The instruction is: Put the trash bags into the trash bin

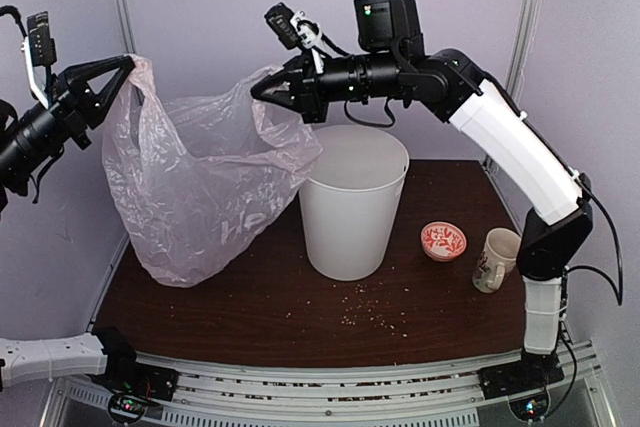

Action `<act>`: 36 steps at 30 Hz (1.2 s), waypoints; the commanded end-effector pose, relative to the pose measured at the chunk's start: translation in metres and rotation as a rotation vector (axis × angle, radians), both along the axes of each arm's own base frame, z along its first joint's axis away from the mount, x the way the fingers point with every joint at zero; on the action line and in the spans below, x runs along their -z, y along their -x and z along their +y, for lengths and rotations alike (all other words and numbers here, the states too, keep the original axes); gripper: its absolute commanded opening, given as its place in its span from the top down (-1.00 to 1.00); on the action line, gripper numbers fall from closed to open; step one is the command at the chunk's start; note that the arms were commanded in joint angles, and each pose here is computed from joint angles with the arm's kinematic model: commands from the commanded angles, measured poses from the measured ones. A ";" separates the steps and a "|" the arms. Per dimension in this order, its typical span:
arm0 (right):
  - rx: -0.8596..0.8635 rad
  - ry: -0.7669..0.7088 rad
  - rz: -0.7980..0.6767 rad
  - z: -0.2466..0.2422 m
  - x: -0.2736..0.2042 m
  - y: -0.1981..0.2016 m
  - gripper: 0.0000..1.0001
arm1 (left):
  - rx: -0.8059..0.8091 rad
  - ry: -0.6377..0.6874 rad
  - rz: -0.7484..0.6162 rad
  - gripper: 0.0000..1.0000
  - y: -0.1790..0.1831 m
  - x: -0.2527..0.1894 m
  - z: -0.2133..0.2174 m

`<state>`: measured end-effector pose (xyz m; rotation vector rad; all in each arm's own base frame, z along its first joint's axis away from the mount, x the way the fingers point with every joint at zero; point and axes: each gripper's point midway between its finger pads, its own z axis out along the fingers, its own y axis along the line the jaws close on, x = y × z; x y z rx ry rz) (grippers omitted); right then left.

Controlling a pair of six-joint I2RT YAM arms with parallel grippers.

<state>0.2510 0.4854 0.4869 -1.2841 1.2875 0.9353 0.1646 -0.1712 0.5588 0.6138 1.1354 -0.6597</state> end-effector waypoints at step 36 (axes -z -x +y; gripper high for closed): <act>0.670 -0.266 -0.439 -0.238 -0.186 -0.016 1.00 | 0.152 0.259 -0.300 1.00 -0.072 -0.112 -0.077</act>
